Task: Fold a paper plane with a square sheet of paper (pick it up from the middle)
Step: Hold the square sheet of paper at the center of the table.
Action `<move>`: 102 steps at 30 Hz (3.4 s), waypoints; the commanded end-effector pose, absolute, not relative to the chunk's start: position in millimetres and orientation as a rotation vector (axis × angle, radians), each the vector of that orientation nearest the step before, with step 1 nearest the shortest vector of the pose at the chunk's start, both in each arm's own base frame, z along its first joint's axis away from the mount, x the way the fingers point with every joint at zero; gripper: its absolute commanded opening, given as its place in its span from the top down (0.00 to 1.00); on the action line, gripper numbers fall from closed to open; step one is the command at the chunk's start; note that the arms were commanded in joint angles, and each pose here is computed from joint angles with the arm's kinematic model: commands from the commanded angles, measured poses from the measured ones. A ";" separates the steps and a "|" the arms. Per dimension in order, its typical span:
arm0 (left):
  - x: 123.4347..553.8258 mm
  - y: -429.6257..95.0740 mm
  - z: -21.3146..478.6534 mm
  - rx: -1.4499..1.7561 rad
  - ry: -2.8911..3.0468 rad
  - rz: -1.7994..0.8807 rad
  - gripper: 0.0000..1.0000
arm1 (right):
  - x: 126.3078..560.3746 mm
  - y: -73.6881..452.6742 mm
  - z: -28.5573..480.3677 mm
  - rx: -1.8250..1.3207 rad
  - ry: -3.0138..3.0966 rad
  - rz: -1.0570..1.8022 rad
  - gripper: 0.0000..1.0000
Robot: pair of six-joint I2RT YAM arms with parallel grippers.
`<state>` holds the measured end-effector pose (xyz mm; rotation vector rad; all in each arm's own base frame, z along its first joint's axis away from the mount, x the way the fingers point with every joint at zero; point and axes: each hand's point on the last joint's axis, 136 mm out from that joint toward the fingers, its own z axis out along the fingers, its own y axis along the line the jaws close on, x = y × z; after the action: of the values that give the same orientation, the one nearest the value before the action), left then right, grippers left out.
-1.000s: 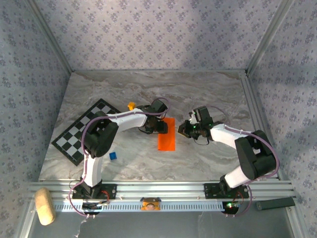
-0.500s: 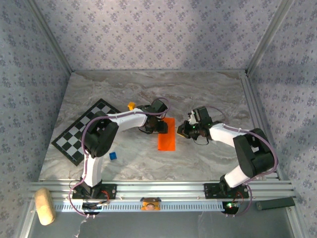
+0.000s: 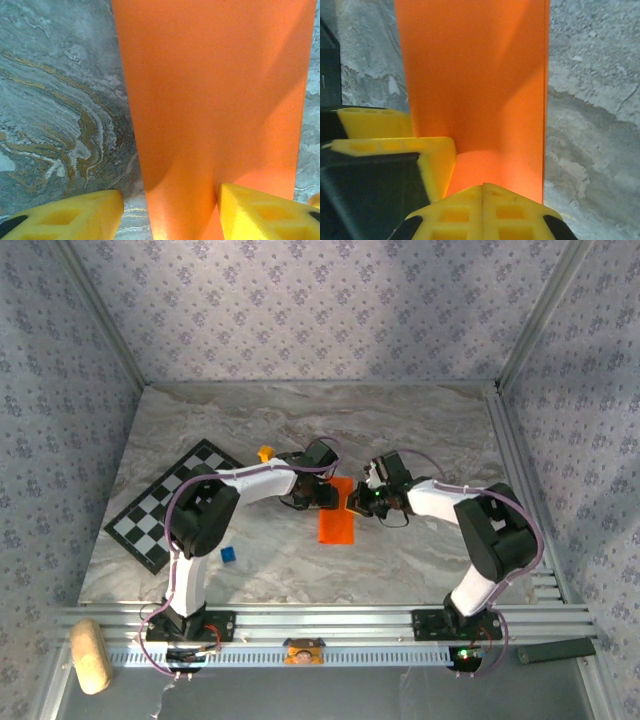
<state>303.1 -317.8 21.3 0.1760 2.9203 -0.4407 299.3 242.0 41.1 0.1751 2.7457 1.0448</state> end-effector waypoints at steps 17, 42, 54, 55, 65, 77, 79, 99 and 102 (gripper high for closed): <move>297.0 -317.3 -33.5 0.227 2.977 -0.393 0.44 | 315.7 178.9 57.9 0.391 2.635 0.937 1.00; 297.3 -316.8 -35.2 0.254 2.983 -0.378 0.44 | 311.2 217.7 55.6 0.244 2.680 1.062 1.00; 297.4 -317.0 -34.6 0.257 2.985 -0.375 0.44 | 311.6 213.7 55.4 0.258 2.678 1.034 1.00; 297.5 -317.1 -34.6 0.258 2.984 -0.374 0.44 | 311.1 213.7 54.8 0.259 2.680 1.033 1.00; 297.0 -317.1 -36.3 0.267 2.991 -0.370 0.44 | 311.2 213.8 54.9 0.256 2.678 1.036 0.99; 297.4 -317.7 -36.4 0.276 2.993 -0.366 0.44 | 310.5 226.6 59.4 0.180 2.675 1.114 0.99; 297.5 -317.3 -36.9 0.273 2.992 -0.364 0.44 | 309.8 232.8 60.7 0.126 2.694 1.129 0.99; 294.8 -316.6 -41.3 0.263 3.001 -0.363 0.44 | 302.2 256.2 32.0 0.036 2.809 1.079 0.99; 294.3 -317.8 -42.2 0.265 3.003 -0.367 0.44 | 301.6 256.7 29.1 0.033 2.816 1.074 0.99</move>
<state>302.4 -317.8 18.4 0.2194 2.9455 -0.4102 302.3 253.2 31.0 0.0655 2.7960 1.0823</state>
